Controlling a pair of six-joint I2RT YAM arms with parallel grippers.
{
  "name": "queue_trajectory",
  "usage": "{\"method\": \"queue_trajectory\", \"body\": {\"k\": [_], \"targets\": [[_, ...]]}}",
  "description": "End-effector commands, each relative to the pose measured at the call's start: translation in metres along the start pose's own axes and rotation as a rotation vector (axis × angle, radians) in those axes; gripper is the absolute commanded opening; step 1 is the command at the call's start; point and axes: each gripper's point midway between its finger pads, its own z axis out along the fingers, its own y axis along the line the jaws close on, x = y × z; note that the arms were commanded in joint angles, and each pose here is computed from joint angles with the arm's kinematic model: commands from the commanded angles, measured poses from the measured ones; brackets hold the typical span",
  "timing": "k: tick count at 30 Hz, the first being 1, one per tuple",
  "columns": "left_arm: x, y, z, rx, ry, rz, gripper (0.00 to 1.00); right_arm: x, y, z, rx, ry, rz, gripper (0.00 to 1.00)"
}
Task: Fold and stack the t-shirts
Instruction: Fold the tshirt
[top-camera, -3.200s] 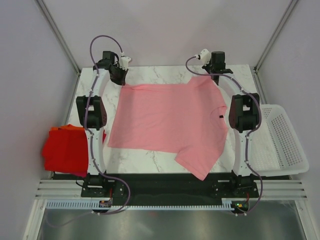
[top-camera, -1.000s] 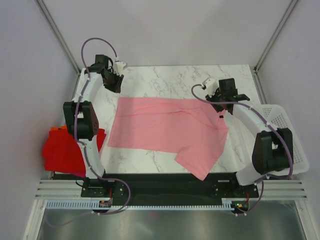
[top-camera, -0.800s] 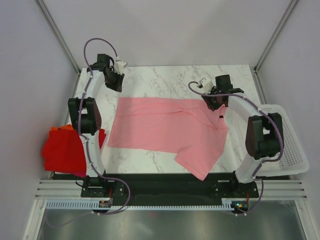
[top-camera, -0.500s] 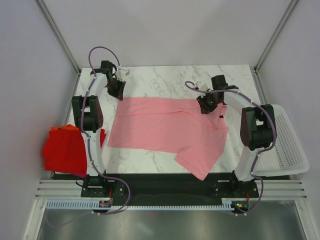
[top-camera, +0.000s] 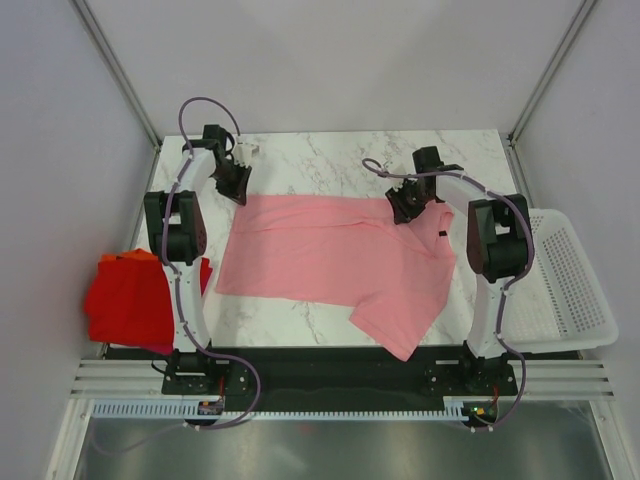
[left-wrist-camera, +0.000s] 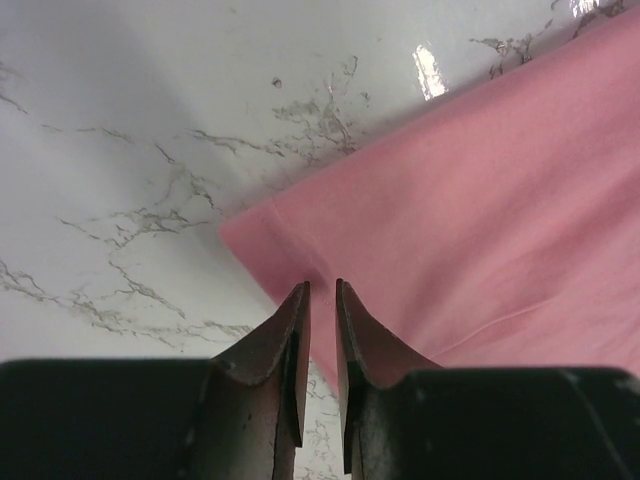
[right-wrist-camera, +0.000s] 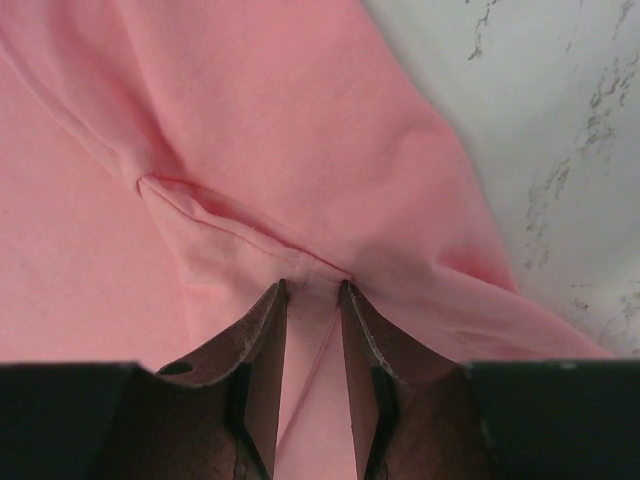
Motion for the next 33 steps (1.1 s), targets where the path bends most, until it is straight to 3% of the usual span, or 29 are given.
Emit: {"method": "queue_trajectory", "body": {"k": [1, 8, 16, 23, 26, 28, 33], "targets": [[-0.004, -0.008, -0.008, 0.006, -0.016, -0.014, 0.22, -0.016, -0.008, 0.003, 0.014, -0.026, -0.026, 0.36], [-0.007, -0.009, -0.009, 0.0, -0.021, -0.006, 0.22, -0.017, -0.007, -0.002, 0.035, -0.03, -0.033, 0.18], [-0.014, -0.009, -0.012, 0.003, -0.043, -0.002, 0.21, -0.033, 0.018, -0.039, 0.113, -0.063, -0.112, 0.14], [-0.015, -0.011, -0.012, 0.014, -0.048, -0.004, 0.2, -0.024, 0.062, -0.04, 0.076, -0.038, -0.169, 0.09], [-0.017, -0.01, -0.013, 0.011, -0.051, -0.003, 0.2, -0.019, 0.092, -0.043, 0.022, -0.035, -0.163, 0.16], [-0.018, -0.008, -0.013, 0.003, -0.054, 0.003, 0.21, -0.021, 0.106, -0.051, 0.003, -0.046, -0.179, 0.34], [-0.026, -0.003, -0.013, -0.014, -0.066, 0.012, 0.22, -0.018, 0.074, -0.065, 0.122, -0.048, -0.174, 0.35]]}}
